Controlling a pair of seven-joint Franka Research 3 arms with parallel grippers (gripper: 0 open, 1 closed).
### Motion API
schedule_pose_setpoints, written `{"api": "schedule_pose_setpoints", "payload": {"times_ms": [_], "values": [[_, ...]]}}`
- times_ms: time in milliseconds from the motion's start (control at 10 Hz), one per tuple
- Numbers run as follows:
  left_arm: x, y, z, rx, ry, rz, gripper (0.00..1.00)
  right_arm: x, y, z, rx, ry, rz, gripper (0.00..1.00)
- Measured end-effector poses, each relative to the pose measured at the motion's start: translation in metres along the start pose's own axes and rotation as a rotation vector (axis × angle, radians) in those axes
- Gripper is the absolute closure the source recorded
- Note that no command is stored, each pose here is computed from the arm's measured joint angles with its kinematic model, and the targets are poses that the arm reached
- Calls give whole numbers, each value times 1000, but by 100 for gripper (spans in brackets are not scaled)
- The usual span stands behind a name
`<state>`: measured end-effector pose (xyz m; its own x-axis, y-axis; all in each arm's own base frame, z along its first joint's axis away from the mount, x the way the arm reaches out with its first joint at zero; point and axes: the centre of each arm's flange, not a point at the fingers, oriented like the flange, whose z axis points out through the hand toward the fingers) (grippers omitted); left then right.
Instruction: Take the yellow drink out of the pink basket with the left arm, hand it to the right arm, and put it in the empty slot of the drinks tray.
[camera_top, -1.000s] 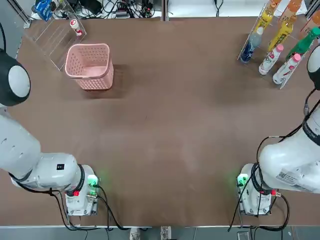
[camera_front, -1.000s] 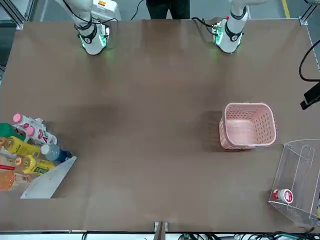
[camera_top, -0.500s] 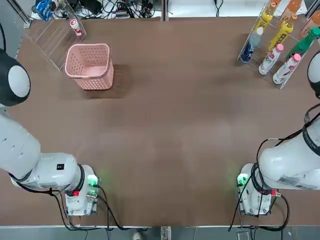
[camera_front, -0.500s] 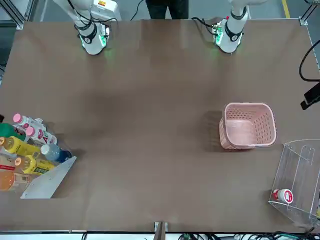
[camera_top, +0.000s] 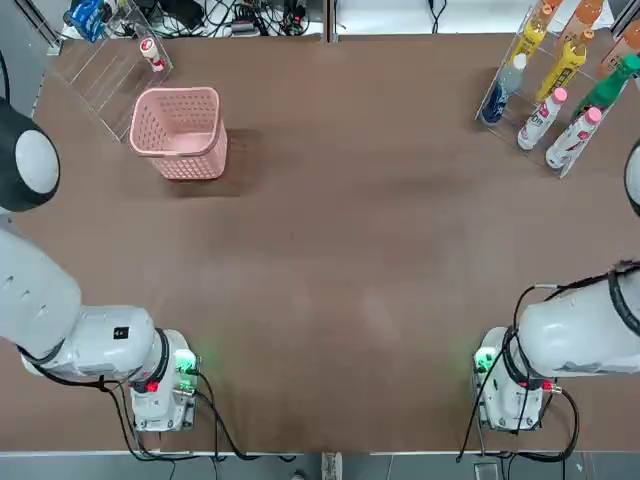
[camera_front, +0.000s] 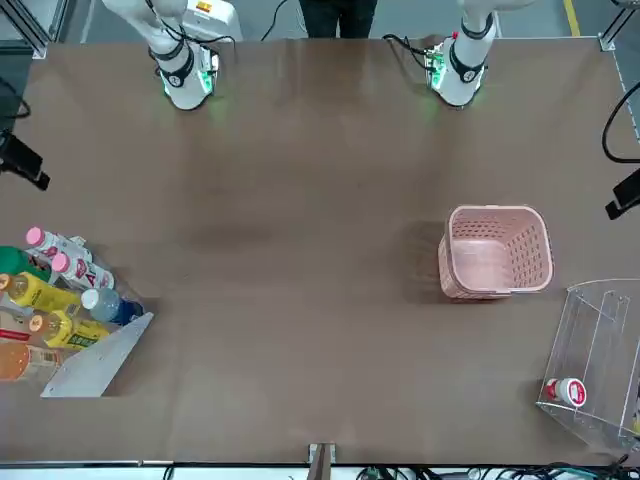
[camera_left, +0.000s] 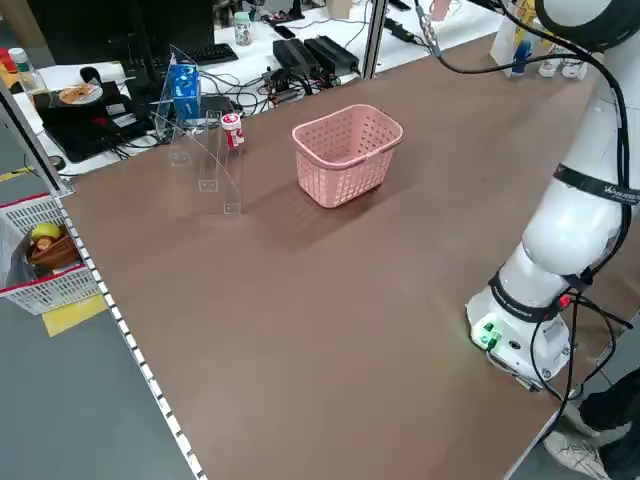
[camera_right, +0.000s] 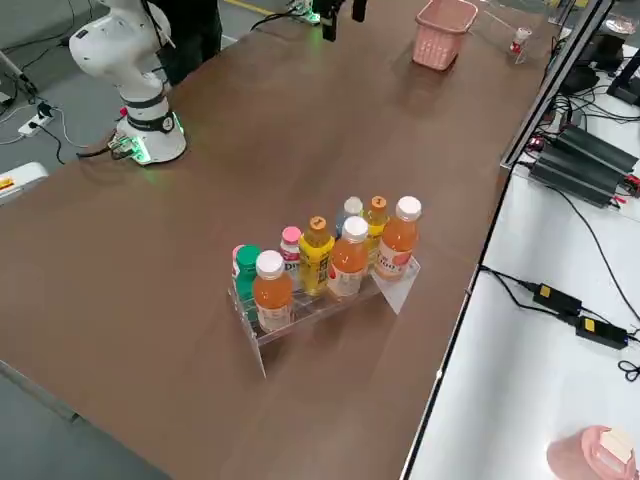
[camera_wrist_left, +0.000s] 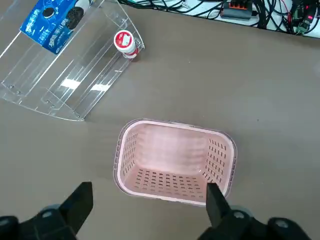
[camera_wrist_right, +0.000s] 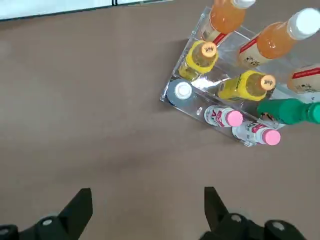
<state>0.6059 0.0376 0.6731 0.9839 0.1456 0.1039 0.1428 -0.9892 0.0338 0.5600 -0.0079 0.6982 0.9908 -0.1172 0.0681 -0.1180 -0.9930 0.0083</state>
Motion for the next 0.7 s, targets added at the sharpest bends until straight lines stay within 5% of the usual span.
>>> {"api": "schedule_pose_setpoints", "payload": {"times_ms": [700], "values": [[0,0,0,0,0,0,0,-11,10,14,-5,1,0,1]]}}
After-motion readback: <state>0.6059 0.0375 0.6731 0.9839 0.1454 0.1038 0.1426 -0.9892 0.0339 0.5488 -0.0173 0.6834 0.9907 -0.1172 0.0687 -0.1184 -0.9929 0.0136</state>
